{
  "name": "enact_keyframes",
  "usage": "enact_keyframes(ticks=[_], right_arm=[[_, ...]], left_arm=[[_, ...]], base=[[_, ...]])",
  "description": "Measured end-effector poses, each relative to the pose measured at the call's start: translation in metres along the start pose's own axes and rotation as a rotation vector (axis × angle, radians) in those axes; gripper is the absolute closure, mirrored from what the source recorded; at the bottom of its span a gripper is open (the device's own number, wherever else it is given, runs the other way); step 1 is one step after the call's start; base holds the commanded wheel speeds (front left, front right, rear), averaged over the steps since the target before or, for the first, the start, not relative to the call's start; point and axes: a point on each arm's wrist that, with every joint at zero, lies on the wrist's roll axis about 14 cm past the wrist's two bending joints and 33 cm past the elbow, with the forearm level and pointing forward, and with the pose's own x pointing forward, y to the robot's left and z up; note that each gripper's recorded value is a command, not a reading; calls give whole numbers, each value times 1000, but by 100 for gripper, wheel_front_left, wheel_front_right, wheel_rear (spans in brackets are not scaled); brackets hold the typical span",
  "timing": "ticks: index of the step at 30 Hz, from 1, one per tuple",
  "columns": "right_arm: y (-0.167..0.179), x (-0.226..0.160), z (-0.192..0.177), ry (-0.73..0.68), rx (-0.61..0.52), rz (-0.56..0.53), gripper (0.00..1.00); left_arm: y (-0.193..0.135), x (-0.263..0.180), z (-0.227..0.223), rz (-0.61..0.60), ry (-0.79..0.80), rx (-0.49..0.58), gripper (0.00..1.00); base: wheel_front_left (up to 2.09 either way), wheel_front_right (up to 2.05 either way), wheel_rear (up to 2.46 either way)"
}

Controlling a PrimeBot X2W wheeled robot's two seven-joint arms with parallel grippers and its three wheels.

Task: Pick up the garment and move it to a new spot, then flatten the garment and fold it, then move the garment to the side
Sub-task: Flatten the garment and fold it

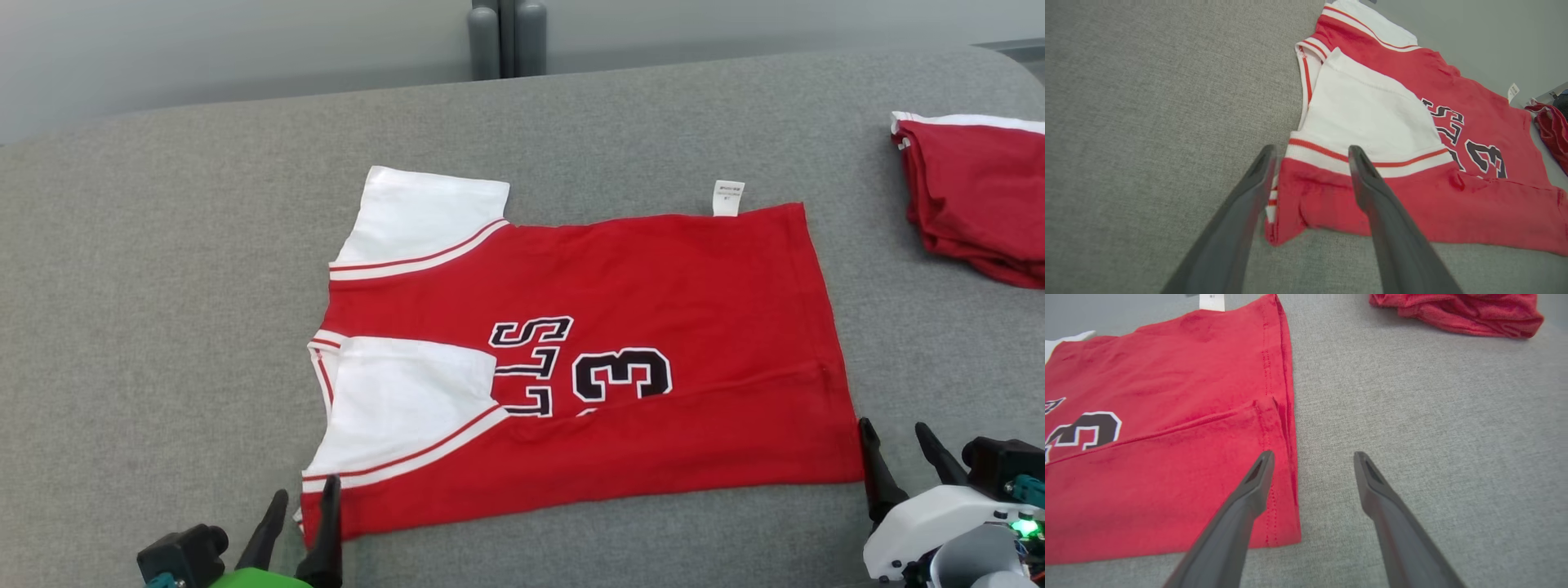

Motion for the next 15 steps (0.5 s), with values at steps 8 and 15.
enact_keyframes(ticks=[8,15], right_arm=[[-1,3,22,-68,-21,-3,0],[12,16,49,-122,-77,26,0]], left_arm=[[7,4,29,-13,-39,125,0],[-30,47,123,-166,-171,378,0]], base=[[0,0,0],[0,0,0]])
